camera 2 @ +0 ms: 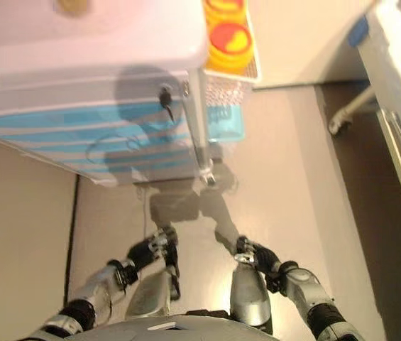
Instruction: Open the drawer and pick up the medicine
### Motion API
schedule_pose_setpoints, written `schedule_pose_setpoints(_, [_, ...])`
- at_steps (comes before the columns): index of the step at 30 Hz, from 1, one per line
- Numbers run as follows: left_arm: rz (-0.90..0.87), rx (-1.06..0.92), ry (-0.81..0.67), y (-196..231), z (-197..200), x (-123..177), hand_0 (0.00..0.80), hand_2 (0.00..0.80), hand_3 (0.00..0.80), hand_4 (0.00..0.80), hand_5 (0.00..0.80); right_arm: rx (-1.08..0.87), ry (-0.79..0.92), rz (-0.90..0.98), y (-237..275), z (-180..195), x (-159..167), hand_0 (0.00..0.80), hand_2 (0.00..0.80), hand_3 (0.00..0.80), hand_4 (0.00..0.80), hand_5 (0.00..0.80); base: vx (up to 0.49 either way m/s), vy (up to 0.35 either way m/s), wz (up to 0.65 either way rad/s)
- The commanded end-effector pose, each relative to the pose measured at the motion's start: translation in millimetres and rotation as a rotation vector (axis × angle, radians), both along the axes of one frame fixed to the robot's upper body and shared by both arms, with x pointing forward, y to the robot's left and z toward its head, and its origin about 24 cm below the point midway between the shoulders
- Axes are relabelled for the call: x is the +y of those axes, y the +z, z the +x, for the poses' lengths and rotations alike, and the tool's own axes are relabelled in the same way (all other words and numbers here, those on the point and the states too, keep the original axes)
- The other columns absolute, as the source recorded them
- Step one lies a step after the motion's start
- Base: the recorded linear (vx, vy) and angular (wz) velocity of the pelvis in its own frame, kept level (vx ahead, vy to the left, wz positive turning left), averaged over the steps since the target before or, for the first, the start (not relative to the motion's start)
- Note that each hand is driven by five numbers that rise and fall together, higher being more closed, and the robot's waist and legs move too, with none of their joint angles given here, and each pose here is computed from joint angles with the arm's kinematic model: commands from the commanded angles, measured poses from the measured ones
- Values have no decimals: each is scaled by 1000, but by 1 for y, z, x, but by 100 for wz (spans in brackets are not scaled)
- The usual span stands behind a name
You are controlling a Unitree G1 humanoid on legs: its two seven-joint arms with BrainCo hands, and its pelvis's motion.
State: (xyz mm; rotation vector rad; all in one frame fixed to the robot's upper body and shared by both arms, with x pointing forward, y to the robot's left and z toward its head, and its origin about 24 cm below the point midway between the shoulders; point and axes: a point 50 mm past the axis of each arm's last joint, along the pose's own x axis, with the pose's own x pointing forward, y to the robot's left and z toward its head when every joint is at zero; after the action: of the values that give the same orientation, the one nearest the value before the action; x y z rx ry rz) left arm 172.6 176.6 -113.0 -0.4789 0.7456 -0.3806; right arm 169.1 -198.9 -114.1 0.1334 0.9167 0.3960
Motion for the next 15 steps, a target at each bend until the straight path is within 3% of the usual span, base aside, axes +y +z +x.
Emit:
schedule_pose_setpoints(1, [-38,61,-38,-9,-17,5,0,0,0,0,0,76,10,21,-15,-21,8,0,0,0,0,0,43,-35,16])
schedule_pose_setpoints(15, [-54,318,-103,-40,-64,-18,0,0,0,0,0,261,-75,123,-41,-52,27,0,0,0,0,0,-29,5,13])
